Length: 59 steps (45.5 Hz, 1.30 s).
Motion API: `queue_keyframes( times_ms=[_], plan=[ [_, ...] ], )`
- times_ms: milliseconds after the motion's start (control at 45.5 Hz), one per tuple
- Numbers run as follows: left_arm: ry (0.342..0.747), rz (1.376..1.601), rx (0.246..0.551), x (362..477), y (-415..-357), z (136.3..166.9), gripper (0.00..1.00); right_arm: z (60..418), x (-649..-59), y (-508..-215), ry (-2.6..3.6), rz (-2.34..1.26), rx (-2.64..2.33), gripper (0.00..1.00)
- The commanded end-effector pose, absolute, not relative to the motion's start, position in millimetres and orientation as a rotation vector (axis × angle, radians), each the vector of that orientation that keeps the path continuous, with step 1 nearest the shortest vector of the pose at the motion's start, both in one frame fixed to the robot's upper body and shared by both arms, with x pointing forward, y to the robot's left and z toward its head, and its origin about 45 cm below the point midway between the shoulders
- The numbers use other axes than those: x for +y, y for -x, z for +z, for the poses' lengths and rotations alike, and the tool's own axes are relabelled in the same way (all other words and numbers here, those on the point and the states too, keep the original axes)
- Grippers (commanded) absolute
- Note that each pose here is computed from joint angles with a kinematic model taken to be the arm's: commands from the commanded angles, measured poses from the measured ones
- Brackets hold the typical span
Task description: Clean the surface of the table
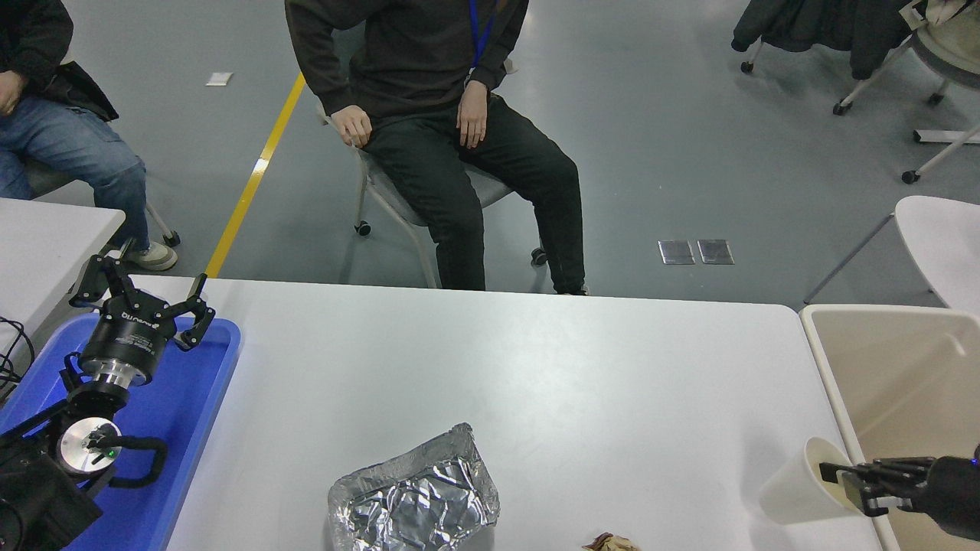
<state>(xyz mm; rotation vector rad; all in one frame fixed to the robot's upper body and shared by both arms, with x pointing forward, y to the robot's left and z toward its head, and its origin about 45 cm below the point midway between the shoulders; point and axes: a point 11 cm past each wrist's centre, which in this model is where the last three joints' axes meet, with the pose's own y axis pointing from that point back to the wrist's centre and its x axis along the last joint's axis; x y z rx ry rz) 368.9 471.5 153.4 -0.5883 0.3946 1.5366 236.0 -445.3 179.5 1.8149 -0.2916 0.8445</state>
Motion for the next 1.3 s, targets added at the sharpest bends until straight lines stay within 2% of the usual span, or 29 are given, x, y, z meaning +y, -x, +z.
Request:
queue_keyframes(
  times_ms=[0,527,813,1275],
  plan=[
    [0.588,1.537,0.395,471.5,-368.9,153.4,1.00,206,-458,-240,-1.795,0.861,-0.344,0.00],
    [0.588,1.538,0.394,471.9,-368.8,153.3,1.00,306,-473,-273,-1.751,0.999,-0.564,0.00],
    [0.588,1.537,0.395,471.5,-368.9,153.4,1.00,312,-490,-270,-1.694,0.983,-0.580,0.00],
    [0.588,1.537,0.395,471.5,-368.9,153.4,1.00,323,-564,-270,-1.484,0.898,-0.672,0.00]
  ],
)
